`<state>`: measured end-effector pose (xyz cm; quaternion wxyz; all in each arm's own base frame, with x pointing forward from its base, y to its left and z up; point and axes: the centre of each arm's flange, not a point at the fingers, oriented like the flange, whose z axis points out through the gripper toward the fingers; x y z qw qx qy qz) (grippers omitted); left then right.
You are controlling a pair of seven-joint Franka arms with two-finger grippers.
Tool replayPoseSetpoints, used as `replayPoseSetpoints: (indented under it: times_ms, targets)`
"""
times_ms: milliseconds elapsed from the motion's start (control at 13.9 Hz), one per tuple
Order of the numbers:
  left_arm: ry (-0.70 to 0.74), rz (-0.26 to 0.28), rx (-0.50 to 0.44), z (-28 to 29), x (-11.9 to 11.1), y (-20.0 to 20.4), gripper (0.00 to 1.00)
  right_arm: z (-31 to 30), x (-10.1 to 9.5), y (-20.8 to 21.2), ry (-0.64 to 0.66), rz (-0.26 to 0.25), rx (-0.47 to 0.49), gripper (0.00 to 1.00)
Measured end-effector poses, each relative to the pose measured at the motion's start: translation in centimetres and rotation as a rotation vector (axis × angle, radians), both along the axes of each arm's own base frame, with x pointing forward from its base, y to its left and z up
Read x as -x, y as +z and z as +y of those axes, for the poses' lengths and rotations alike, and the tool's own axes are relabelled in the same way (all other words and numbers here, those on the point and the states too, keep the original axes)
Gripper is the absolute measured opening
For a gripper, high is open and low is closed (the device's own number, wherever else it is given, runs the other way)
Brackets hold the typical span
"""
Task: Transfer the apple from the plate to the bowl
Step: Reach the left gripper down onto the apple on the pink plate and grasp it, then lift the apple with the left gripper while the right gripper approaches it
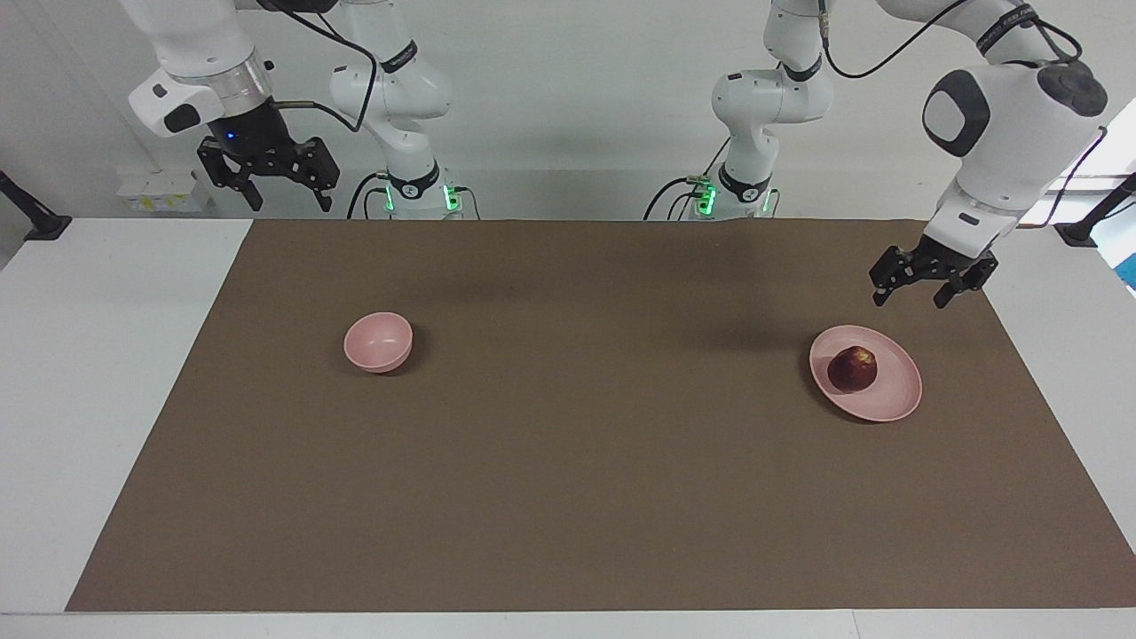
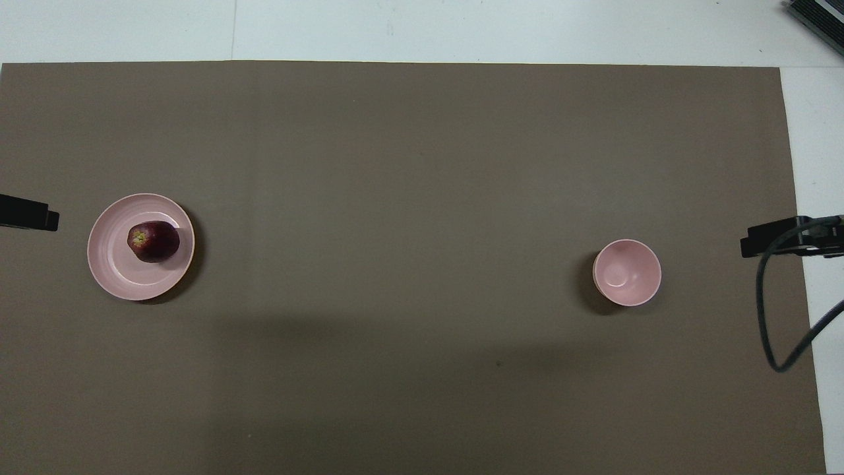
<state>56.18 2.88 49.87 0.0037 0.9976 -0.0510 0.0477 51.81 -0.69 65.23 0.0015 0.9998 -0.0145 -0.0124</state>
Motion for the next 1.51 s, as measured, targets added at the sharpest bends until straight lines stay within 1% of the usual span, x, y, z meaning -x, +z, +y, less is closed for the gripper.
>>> replayPoseSetpoints:
  times_ms: [144, 288, 504, 647, 791, 935, 1007, 1079, 1151, 1367, 1511]
  targets:
    - [0.001, -0.018, -0.002, 0.0, 0.1, -2.9, 1.0, -0.3, 0.1, 0.0, -0.005, 0.002, 0.0, 1.0]
    - [-0.002, -0.016, -0.005, -0.3, 0.1, -6.1, 1.0, -0.9, 0.2, 0.1, -0.013, 0.005, -0.001, 1.0]
    - [-0.006, -0.028, -0.01, -0.6, -0.2, -11.2, 1.0, -1.0, 0.3, -0.2, -0.016, 0.016, -0.002, 1.0]
    - [-0.005, -0.023, -0.013, -0.5, -0.2, -13.7, 1.0, -0.7, 0.3, -0.7, -0.034, 0.027, -0.001, 1.0]
    - [-0.003, -0.041, -0.016, -0.5, 0.1, -15.7, 1.0, 0.0, -0.1, -1.6, -0.074, 0.043, -0.007, 1.0]
    - [-0.003, -0.048, -0.018, -0.4, 0.4, -16.7, 1.0, 1.5, -0.6, -2.8, -0.131, 0.068, -0.045, 1.0]
    - [-0.002, -0.055, -0.018, -0.4, 0.3, -16.6, 0.92, 2.3, -1.0, -3.4, -0.165, 0.082, -0.055, 1.0]
    - [-0.003, -0.064, -0.018, -0.5, 0.2, -16.4, 0.78, 3.1, -1.3, -4.1, -0.197, 0.096, -0.063, 1.0]
    - [-0.004, -0.068, -0.019, -0.5, 0.1, -16.3, 0.72, 4.0, -1.7, -4.9, -0.232, 0.114, -0.079, 1.0]
    - [-0.004, -0.075, -0.019, -0.4, -0.1, -16.0, 0.72, 6.5, -3.0, -7.4, -0.349, 0.171, -0.131, 1.0]
    - [-0.005, -0.107, -0.02, -0.5, -0.7, -14.9, 0.72, 8.5, -3.8, -9.4, -0.431, 0.206, -0.156, 1.0]
